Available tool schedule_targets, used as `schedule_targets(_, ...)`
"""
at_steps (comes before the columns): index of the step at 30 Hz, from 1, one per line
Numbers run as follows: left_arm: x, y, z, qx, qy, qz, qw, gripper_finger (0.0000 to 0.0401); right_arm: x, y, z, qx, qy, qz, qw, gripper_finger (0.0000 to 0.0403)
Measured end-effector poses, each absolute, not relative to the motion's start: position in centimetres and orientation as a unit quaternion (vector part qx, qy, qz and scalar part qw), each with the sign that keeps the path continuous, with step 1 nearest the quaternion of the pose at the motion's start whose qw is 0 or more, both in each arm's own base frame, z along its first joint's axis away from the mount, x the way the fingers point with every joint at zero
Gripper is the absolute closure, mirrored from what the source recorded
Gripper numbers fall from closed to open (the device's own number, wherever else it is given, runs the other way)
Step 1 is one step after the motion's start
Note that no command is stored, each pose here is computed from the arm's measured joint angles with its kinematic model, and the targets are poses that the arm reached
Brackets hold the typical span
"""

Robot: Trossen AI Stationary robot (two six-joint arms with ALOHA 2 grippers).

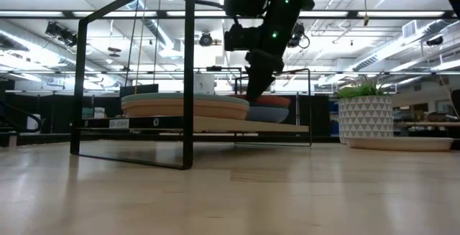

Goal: Place and stack plates onto a shelf
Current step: Stack the orange plate on top of the pink plate on the shelf

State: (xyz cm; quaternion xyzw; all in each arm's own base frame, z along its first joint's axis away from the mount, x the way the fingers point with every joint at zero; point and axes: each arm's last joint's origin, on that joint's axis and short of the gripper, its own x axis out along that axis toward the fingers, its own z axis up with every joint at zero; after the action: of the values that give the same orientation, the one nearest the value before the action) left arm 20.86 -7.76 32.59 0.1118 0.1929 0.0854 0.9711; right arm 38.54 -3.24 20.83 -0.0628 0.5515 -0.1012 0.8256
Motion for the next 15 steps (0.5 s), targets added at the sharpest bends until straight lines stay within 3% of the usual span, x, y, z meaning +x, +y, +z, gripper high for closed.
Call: schedule_targets(15, 20.9, -7.8, 32.7, 0.110, 0.188, 0.085, 0.972, 0.0372, 37.4, -0.1, 22.0, -0.053, 0.563, -0.083, 0.821, 0.0371)
